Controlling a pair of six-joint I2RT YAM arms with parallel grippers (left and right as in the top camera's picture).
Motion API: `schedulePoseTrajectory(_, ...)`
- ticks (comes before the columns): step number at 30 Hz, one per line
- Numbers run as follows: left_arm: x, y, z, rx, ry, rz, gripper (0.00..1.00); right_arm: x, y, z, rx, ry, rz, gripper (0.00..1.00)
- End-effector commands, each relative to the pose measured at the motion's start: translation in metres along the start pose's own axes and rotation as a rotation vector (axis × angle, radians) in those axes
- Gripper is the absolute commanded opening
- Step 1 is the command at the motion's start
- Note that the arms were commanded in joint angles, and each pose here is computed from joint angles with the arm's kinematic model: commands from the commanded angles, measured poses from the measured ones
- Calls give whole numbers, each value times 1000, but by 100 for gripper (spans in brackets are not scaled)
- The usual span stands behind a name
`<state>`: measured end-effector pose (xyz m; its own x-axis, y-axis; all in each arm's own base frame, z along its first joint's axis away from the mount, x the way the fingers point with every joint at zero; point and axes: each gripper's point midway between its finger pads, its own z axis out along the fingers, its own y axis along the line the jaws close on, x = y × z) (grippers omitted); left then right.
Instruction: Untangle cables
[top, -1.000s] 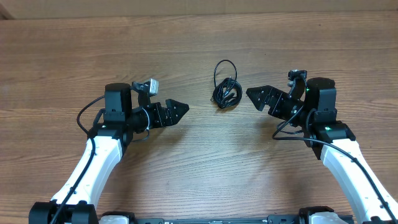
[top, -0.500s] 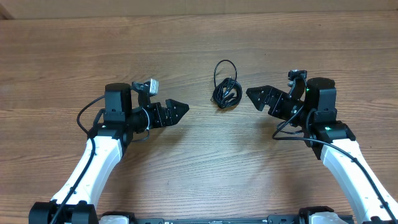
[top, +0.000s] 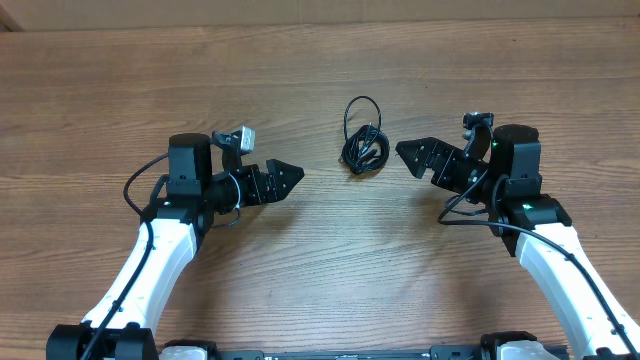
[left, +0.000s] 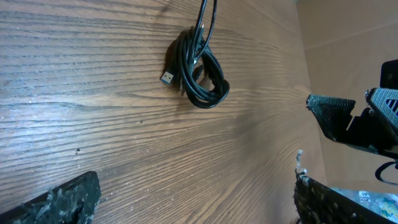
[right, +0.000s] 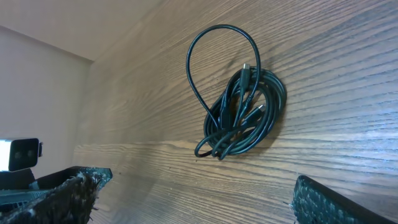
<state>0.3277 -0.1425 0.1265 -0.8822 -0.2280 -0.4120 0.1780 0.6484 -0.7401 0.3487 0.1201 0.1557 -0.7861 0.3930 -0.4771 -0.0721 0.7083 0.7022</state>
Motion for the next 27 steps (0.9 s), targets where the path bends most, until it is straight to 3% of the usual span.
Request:
schedulePoseTrajectory(1, -10, -6, -2, 12, -17, 13, 100, -7, 4, -2, -4, -19, -7, 100)
schedulePoseTrajectory(27, -10, -6, -2, 12, -17, 13, 100, -17, -1, -2, 28, -67, -20, 100)
